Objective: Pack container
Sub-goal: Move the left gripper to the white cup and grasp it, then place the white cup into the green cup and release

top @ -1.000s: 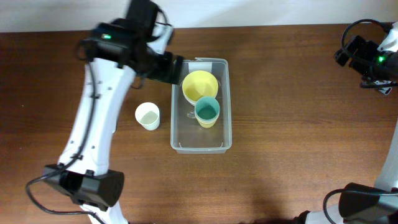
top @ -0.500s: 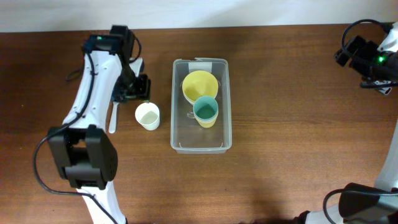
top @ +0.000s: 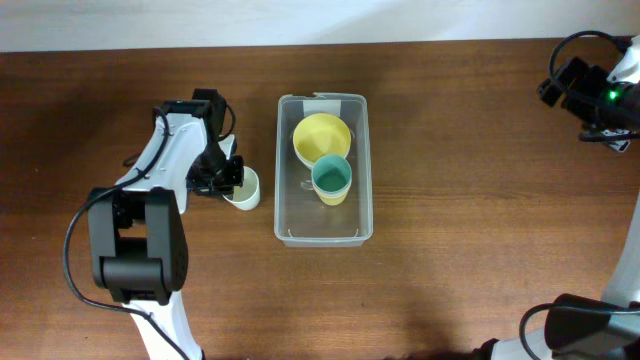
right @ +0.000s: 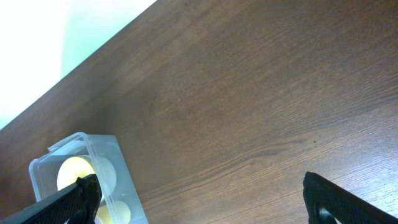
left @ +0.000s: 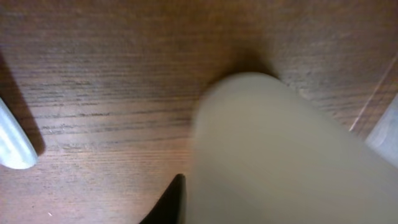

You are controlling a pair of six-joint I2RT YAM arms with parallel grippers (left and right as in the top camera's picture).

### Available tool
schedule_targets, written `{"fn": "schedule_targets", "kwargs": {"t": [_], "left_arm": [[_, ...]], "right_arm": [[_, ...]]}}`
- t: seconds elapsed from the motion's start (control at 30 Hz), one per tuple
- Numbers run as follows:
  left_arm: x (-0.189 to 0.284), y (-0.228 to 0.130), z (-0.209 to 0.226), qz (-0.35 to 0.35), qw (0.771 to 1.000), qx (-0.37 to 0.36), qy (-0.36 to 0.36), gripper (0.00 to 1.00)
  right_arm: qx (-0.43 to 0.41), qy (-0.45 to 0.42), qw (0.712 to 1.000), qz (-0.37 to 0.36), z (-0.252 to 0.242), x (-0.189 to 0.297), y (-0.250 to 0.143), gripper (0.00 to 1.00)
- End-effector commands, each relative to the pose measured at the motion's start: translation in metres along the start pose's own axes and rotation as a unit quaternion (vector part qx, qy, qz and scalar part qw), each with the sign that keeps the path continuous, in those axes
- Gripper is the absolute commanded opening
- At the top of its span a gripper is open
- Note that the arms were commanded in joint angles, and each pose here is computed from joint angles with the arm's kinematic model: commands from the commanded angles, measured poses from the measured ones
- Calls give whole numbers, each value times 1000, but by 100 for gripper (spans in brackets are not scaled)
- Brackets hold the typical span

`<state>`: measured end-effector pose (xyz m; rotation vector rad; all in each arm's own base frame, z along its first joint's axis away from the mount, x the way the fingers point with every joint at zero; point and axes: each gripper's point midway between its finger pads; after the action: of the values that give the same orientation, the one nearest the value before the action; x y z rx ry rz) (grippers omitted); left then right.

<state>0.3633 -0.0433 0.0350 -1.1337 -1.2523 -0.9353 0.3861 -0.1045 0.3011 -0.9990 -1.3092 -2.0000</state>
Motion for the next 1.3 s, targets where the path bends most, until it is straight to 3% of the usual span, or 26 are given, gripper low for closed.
{"fn": "schedule_targets", "kwargs": {"t": [0.0,0.13,0.3,0.5,0.7,0.93,1.07,1.2,1.27], "left_arm": [[19,11,-2,-22,1000,5,-5,8],[55,20,-7,-42,999,4,-12,1],[126,18,-34,-83,996,-26,-24,1],[187,-16,-121,-152,975,-157,-50,1],[181,-41,-174,-179,954,-240,-22,1],[130,-39,-192,-125,958,-256,-4,1],[98,-34,-193,-91,963,-255,11,16],[110,-32,-186,-94,964,-247,12,45],[126,-30,-180,-101,966,-240,8,47]], "right_arm": [[-3,1,1000,-4,0,2,2,99],[-3,1,1000,-4,0,2,2,99],[-3,1,1000,-4,0,2,2,99],[-3,1,1000,-4,0,2,2,99],[-3,1,1000,-4,0,2,2,99],[-3,1,1000,-4,0,2,2,99],[-3,1,1000,-4,0,2,2,99],[-3,1,1000,-4,0,2,2,99],[-3,1,1000,-4,0,2,2,99]]}}
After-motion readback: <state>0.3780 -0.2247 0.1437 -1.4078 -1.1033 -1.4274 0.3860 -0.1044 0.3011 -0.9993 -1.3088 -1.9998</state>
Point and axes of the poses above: each gripper's point midway between its finger pads, its own x axis back along the fingers, its own z axis along the line the jaws close on, y = z × x, and after that the axes turned 11 degrees about x, right-handed
